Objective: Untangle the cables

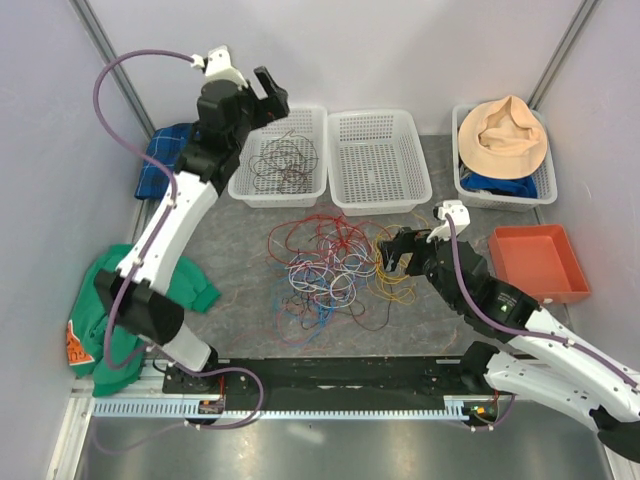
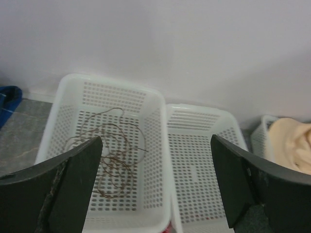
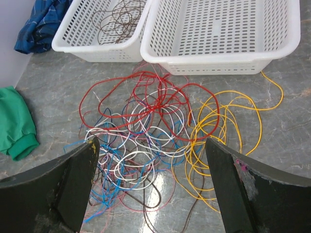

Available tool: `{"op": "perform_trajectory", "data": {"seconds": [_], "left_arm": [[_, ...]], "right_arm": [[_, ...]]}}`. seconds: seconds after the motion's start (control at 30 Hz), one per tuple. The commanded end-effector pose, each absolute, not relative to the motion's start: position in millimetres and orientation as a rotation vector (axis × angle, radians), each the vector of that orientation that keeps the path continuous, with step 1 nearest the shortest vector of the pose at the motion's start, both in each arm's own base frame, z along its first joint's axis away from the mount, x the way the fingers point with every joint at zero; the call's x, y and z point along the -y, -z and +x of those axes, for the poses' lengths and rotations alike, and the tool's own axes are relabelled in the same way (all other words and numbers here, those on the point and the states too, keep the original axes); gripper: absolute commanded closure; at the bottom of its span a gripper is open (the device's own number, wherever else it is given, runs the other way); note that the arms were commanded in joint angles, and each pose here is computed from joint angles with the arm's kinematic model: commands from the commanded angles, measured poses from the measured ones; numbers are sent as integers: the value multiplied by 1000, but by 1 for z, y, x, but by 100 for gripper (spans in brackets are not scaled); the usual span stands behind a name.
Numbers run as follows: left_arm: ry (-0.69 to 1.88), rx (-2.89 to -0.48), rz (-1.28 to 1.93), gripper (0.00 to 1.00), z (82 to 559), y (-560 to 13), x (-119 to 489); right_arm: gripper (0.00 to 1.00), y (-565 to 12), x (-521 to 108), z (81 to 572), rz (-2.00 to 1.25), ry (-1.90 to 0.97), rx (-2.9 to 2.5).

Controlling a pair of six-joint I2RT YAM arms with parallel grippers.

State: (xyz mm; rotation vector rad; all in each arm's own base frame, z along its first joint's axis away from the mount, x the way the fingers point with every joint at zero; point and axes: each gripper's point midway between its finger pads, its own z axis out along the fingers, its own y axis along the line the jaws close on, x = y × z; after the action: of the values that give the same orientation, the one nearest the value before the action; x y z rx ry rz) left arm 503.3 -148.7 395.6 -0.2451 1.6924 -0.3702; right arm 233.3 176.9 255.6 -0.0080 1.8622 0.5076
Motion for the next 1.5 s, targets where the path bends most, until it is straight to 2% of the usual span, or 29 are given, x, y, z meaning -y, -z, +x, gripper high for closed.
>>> {"op": "perform_trajectory", "data": {"seconds": [0.0, 0.2, 0.33, 0.4, 0.63, 0.93, 1.03, 1.07, 1.13, 1.17, 1.23, 1.27, 1.37, 1.47], "left_arm": [[520, -1765, -174, 0, 438, -371, 216], [460, -1966, -71, 0, 356, -265, 272], [340, -2119, -123, 0, 322, -180, 255], [341, -2133, -208, 0, 315, -166, 245], [285, -2262, -210, 0, 292, -111, 232], [274, -2430, -215, 2, 274, -55, 240], [271, -2462, -226, 12, 271, -38, 242], [303, -2456, -227, 19, 272, -38, 247], [305, -2471, -227, 26, 269, -30, 246], [313, -2473, -225, 39, 269, -29, 248], [321, -2469, -218, 53, 269, -30, 248], [326, -2464, -209, 73, 269, -31, 249], [349, -2448, -155, 98, 270, -42, 252], [462, -2403, -47, 98, 267, -73, 263]], "right_arm": [[2, -242, -181, 231, -1, -529, -1890], [3, -209, -190, 227, -12, -543, -1972], [4, -198, -189, 223, -5, -560, -1989], [4, -198, -187, 221, 7, -570, -1983], [4, -185, -182, 217, 25, -564, -2002], [4, -173, -179, 214, 30, -542, -2035], [4, -173, -177, 214, 35, -533, -2036], [4, -173, -176, 214, 37, -533, -2037], [4, -174, -176, 213, 38, -532, -2035], [4, -174, -175, 213, 38, -529, -2037], [4, -177, -175, 213, 41, -532, -2032], [4, -176, -174, 213, 40, -527, -2035], [4, -179, -172, 213, 45, -524, -2030], [4, -185, -169, 213, 48, -520, -2014]]}}
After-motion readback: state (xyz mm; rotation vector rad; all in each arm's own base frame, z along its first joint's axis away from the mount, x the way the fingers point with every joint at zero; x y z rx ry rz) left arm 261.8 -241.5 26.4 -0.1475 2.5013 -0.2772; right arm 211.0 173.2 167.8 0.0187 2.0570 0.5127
